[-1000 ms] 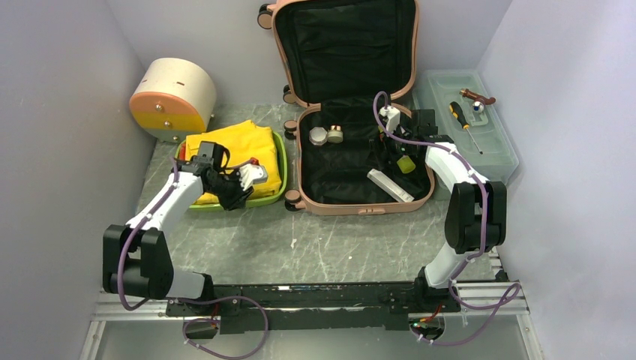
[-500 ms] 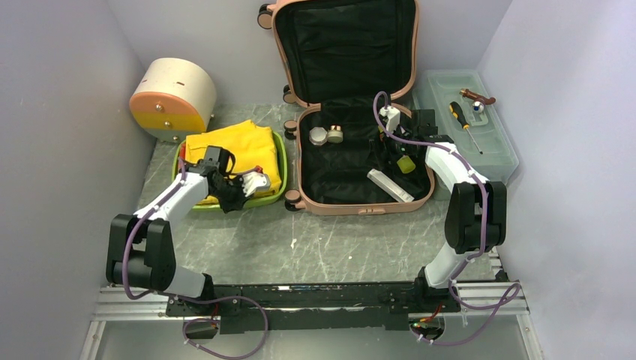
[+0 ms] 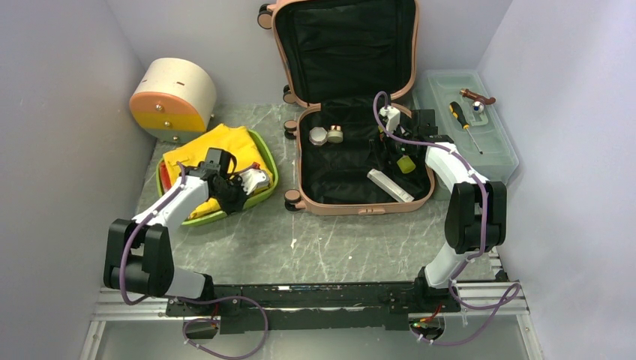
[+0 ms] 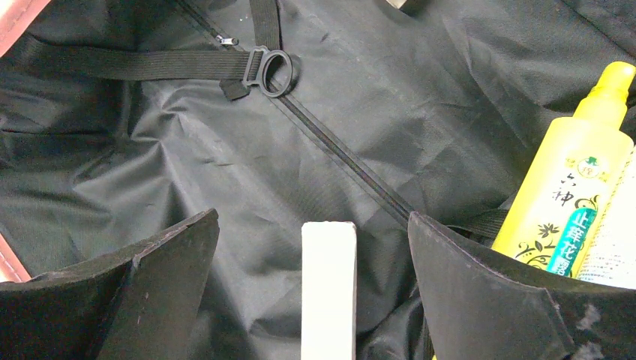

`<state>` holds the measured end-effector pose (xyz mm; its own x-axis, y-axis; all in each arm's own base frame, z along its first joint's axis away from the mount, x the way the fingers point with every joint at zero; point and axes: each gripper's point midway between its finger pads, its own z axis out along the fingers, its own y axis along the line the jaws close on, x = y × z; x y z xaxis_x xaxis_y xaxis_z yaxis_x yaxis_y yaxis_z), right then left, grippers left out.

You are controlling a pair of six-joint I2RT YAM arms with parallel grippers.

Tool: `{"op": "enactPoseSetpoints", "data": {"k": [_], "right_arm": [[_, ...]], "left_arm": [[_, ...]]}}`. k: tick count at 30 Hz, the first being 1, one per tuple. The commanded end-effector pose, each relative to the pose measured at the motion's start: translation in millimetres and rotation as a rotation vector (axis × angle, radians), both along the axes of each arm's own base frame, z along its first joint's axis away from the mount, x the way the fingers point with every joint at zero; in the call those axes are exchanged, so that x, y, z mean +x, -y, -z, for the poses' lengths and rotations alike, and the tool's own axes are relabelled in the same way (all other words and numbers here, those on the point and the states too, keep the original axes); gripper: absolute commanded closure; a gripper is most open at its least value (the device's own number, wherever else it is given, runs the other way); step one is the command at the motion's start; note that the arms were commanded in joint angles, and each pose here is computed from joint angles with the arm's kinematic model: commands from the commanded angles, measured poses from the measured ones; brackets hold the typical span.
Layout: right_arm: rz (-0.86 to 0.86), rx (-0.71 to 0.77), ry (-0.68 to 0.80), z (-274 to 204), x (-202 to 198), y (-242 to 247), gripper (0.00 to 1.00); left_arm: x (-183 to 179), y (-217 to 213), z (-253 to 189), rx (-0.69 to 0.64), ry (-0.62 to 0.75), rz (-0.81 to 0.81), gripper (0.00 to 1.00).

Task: Open, take out, and arrange the luggage
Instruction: Move the bin to the corner of the board.

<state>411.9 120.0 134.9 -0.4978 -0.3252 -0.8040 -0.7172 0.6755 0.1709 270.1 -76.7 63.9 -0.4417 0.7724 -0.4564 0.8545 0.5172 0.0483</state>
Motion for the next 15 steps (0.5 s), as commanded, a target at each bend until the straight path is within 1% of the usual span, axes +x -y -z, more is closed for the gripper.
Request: {"op": "enactPoseSetpoints", "data": {"k": [1,5,8,10,13,15], "right_arm": [[-0.011,0.03,0.051,-17,3,-3,0.0],[-0.01,0.03,0.056,-19,3,-3,0.0],[-0.009,0.035,0.057,-21,3,-4,0.0],[-0.008,0.039,0.059,-23,3,-4,0.0],[-0.007,0.041,0.066,-26,2,-5,0.0],[-0.007,0.042,0.072,-28,2,-5,0.0]], "left_arm": [[-52,-24,8,0.067,-0.21,-0.288,1.0],[-52,-31,6,0.074,-0.19,-0.399,1.0],[-41,-48,2,0.133,-0.123,-0.499,1.0],[-34,-55,-3,0.151,-0.103,-0.553,1.0],[-26,-58,-10,0.15,-0.112,-0.626,1.0],[-20,-67,-10,0.184,-0.102,-0.671,1.0]]}}
